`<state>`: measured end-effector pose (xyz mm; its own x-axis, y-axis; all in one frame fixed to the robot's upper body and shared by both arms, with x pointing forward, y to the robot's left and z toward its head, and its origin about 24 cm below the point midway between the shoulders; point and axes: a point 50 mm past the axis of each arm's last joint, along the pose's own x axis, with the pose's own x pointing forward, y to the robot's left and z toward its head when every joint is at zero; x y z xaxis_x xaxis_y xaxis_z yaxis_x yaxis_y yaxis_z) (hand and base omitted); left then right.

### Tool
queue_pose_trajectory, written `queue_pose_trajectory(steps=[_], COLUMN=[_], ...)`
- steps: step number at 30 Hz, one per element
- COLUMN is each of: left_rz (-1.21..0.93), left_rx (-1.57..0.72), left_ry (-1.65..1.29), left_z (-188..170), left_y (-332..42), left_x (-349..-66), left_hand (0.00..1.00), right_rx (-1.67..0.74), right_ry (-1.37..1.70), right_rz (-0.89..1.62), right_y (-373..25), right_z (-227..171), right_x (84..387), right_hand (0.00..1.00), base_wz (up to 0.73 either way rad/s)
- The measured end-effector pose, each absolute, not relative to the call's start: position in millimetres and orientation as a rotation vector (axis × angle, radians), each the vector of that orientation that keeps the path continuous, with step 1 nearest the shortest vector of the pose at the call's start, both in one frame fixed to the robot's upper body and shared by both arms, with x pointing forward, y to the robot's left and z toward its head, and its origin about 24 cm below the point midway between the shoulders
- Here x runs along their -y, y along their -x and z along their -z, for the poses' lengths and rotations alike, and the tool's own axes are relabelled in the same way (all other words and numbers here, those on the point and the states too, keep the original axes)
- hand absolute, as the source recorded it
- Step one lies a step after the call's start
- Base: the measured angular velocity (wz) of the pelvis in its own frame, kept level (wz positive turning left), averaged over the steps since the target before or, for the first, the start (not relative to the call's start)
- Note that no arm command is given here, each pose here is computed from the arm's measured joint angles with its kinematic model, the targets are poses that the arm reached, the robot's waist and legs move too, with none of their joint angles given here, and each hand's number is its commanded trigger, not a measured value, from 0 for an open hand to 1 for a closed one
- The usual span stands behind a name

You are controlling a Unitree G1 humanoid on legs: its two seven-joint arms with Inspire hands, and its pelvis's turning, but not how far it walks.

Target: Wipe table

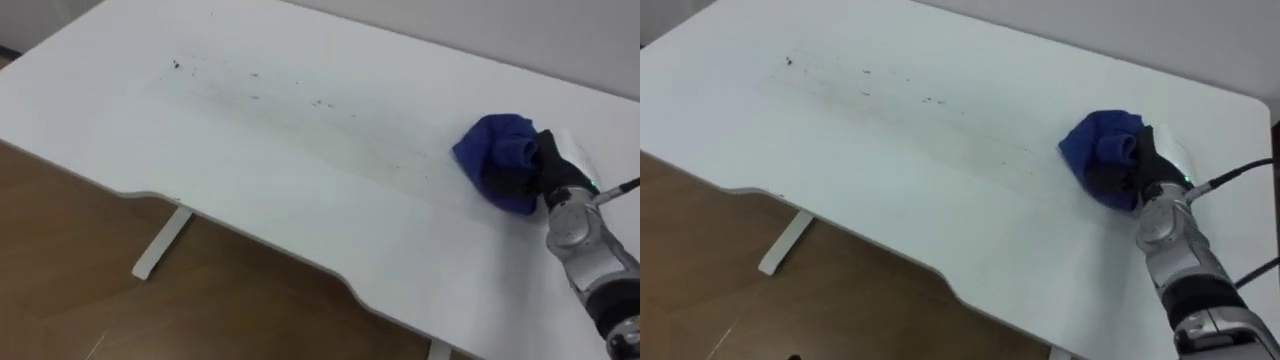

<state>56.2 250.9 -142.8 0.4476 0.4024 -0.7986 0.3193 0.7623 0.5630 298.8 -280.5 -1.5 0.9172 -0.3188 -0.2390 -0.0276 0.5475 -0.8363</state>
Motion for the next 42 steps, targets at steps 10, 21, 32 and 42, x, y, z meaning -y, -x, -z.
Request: queue_pose_trajectory(steps=[10, 21, 32, 42], left_rz=[-0.095, -0.185, -0.298, -0.447], left_rx=[-1.109, -1.035, -1.068, -1.182], left_ry=[-0.732, -0.691, -0.646, -0.626], left_z=[140.7, 136.5, 136.0, 132.3], left_y=[-56.9, -72.5, -56.2, -13.3], left_x=[-253.1, -251.9, -263.5, -287.1], left_hand=[0.0, 0.0, 0.0, 0.0], right_rx=[-0.255, -0.196, -0.143, -0.566], right_ry=[1.013, 0.99, 0.929, 0.668], right_rz=[0.073, 0.069, 0.397, 0.78], right_y=[-271.9, -250.2, -227.1, -153.9], right_z=[7.3, 1.0, -29.3, 31.2], right_x=[245.6, 237.8, 294.4, 370.6], right_hand=[0.0, 0.0, 0.0, 0.0], base_wz=[-0.22, -0.16, -0.11, -0.01])
